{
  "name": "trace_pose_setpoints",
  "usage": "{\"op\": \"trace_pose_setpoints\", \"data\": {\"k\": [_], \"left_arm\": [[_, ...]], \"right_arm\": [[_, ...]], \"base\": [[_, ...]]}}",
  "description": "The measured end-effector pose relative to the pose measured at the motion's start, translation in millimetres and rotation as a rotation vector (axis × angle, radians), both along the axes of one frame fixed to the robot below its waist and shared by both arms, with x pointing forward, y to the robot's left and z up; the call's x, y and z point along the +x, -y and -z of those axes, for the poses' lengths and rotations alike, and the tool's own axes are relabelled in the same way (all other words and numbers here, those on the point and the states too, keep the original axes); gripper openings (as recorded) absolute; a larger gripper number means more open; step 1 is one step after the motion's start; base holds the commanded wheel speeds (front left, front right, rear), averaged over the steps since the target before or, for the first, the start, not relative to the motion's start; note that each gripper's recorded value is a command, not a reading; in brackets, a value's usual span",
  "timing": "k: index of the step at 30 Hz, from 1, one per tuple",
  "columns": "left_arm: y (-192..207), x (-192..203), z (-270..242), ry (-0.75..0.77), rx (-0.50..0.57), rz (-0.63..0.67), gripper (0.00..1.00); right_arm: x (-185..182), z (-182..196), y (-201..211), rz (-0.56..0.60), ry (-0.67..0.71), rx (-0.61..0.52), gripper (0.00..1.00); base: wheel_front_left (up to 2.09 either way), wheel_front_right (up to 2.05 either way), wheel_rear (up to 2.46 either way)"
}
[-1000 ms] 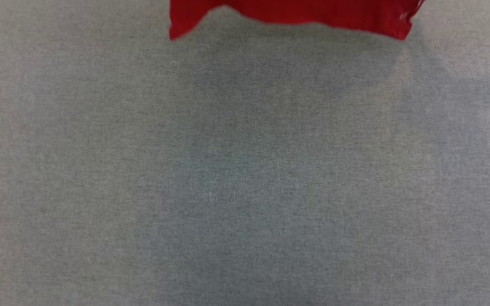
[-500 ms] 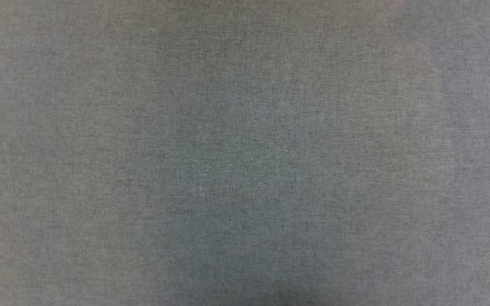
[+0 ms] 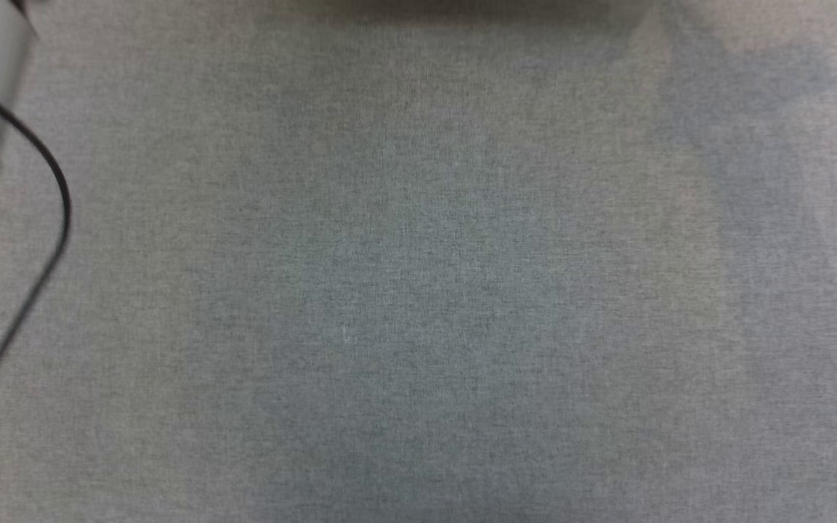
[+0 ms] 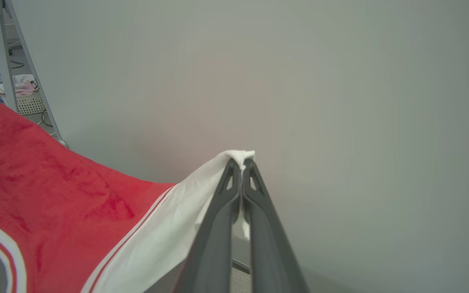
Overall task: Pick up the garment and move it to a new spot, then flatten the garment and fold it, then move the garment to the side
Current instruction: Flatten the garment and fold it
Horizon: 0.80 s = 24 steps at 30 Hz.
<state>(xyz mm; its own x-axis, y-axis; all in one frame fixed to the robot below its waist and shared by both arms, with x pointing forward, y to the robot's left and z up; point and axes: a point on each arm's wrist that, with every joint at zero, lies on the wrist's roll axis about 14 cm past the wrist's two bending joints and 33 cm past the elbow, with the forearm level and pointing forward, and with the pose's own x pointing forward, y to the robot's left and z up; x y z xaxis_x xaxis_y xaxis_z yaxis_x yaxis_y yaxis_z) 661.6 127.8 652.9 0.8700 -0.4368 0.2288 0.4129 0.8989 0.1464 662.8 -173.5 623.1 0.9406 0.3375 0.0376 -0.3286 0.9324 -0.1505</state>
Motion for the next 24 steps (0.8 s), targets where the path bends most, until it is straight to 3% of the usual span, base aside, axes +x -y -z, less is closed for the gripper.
{"op": "trace_pose_setpoints", "data": {"k": [10, 24], "left_arm": [[-13.7, -85.2, 80.3, -0.166, -0.097, -0.038, 0.0], [-40.0, -225.8, 145.1, -0.36, -0.106, -0.114, 0.0]], "right_arm": [[-78.6, 79.5, 7.4, -0.027, -0.147, 0.059, 0.0], [-206.5, 132.7, 43.1, 0.024, -0.305, 0.102, 0.0]], "base": [[0.0, 0.0, 0.0], [0.0, 0.0, 0.0]]}}
